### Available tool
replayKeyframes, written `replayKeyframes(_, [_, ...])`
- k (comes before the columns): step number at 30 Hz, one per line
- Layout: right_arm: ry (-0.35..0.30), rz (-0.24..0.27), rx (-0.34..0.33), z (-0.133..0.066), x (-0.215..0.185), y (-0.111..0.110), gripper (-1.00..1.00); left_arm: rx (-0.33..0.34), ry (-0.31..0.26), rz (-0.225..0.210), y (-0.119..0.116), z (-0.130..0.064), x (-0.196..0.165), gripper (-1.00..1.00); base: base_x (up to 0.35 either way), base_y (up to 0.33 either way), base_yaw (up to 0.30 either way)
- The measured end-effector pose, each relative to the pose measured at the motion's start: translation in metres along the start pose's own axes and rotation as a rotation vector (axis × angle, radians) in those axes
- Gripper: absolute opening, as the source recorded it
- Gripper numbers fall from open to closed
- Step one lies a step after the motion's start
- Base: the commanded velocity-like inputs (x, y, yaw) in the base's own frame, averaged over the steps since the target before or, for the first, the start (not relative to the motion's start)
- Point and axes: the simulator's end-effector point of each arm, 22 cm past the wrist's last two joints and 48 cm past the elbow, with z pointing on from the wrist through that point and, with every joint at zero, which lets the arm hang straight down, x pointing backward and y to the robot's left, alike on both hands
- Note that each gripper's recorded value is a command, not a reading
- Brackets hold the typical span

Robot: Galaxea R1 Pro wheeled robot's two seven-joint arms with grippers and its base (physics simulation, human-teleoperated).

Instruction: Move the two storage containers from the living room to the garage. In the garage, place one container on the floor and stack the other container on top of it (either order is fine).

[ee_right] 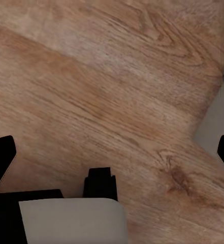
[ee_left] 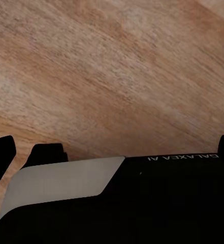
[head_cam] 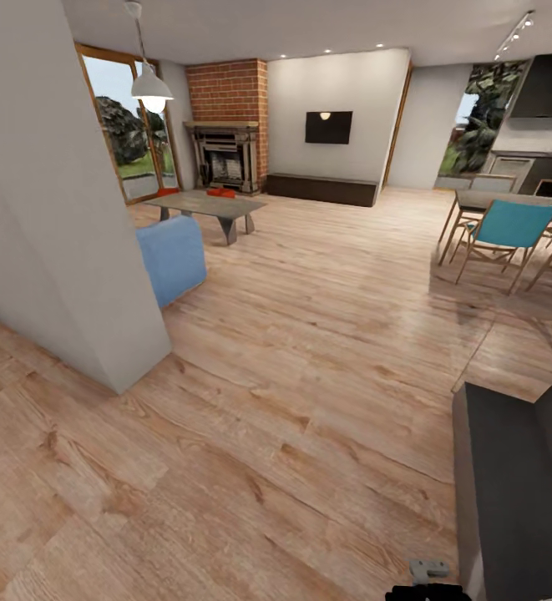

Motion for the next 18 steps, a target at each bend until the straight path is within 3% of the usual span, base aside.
replayKeyframes(9, [0.000, 0.000, 0.000, 0.0000, 0.0000, 0.0002, 1.00, 0.000, 0.000, 0.000, -0.0002, 0.0000, 0.0000, 1.00, 0.333, 0.000, -0.231])
replayKeyframes(18, [0.000, -0.001, 0.000, 0.0000, -0.0001, -0.0001, 1.00, 0.000, 0.000, 0.000, -0.0001, 0.0000, -0.0001, 1.00, 0.333, 0.000, -0.030])
